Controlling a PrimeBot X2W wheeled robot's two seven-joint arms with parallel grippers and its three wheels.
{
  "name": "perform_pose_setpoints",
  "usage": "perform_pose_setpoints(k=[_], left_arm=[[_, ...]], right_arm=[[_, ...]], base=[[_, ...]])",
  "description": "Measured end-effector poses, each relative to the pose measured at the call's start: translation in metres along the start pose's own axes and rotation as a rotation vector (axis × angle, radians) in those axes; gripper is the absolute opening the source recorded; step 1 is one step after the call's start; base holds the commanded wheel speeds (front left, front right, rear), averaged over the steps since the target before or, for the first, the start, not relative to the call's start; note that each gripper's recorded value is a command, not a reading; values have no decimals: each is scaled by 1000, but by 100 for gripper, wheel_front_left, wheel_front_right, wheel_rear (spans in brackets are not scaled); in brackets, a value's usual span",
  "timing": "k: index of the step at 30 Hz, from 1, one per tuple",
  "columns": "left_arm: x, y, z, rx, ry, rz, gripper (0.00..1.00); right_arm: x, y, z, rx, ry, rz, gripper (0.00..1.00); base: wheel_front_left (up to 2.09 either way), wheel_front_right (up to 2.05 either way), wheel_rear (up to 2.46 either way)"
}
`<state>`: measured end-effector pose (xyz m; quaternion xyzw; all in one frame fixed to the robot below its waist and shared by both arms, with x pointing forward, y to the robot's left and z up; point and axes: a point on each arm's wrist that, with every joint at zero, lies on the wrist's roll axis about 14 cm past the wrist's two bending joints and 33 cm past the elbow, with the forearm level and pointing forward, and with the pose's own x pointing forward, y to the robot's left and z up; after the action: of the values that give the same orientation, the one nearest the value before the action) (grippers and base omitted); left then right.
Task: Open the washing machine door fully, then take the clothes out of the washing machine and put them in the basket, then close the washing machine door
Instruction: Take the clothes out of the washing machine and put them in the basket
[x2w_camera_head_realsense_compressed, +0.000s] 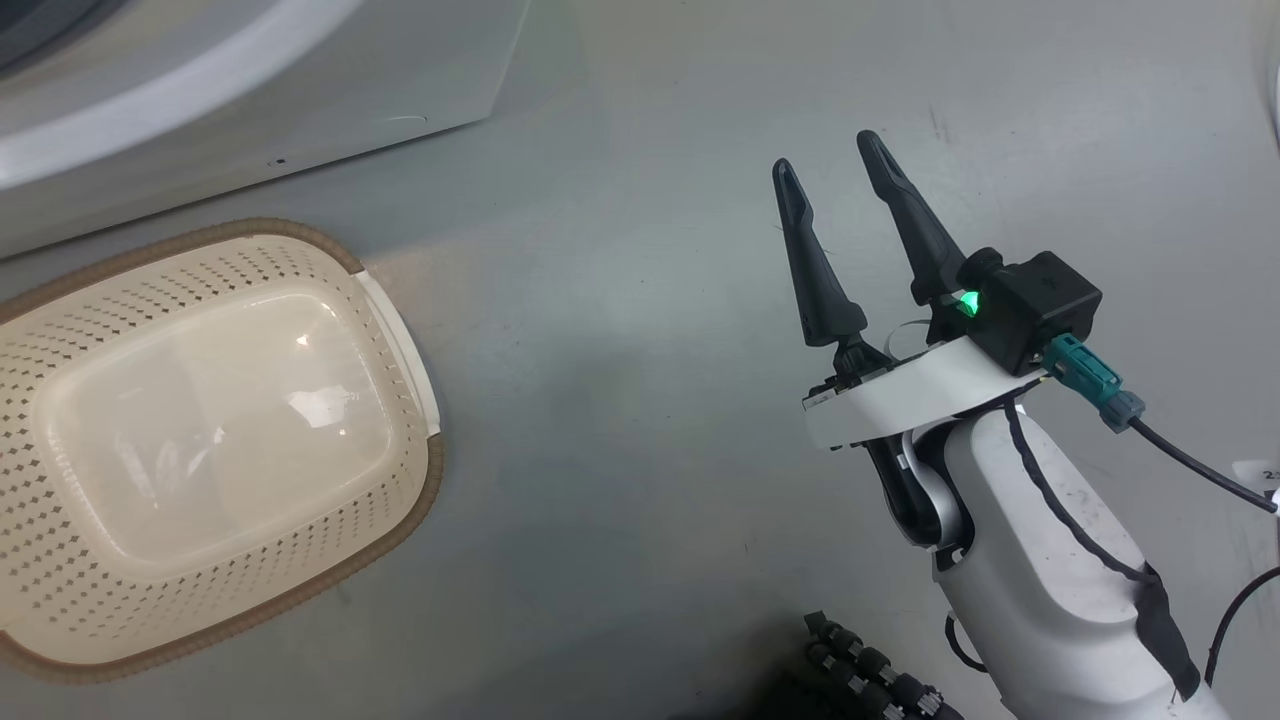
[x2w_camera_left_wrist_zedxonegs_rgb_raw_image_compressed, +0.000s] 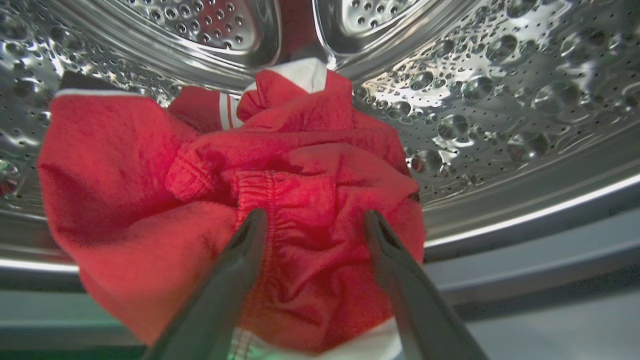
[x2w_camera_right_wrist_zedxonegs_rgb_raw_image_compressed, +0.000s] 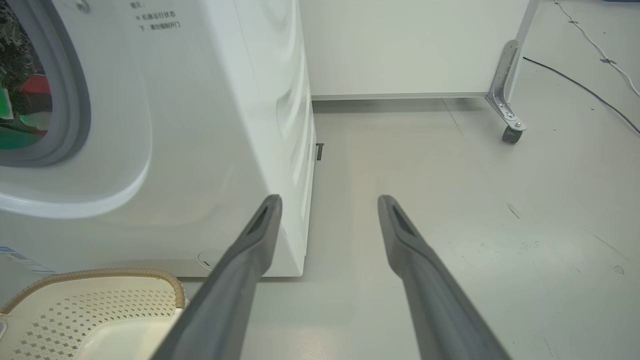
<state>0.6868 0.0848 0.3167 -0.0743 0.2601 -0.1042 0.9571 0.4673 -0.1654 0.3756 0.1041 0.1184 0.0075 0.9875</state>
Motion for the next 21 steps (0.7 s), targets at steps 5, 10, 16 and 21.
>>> perform_pose_setpoints(k=[5, 10, 16, 21], left_arm=[[2, 4, -12, 21, 72, 20, 100], [4, 5, -13, 32, 103, 32, 0], [4, 4, -13, 52, 123, 34, 0], [3, 3, -9, 78, 104, 34, 0]], right_arm=[[0, 2, -1, 3, 2, 3, 100], [2, 4, 0, 2, -1, 8, 100], [4, 7, 3, -2, -8, 19, 100], [4, 7, 4, -2, -9, 19, 100]], base=[[0, 0, 0], [0, 0, 0], [0, 0, 0], [0, 0, 0]])
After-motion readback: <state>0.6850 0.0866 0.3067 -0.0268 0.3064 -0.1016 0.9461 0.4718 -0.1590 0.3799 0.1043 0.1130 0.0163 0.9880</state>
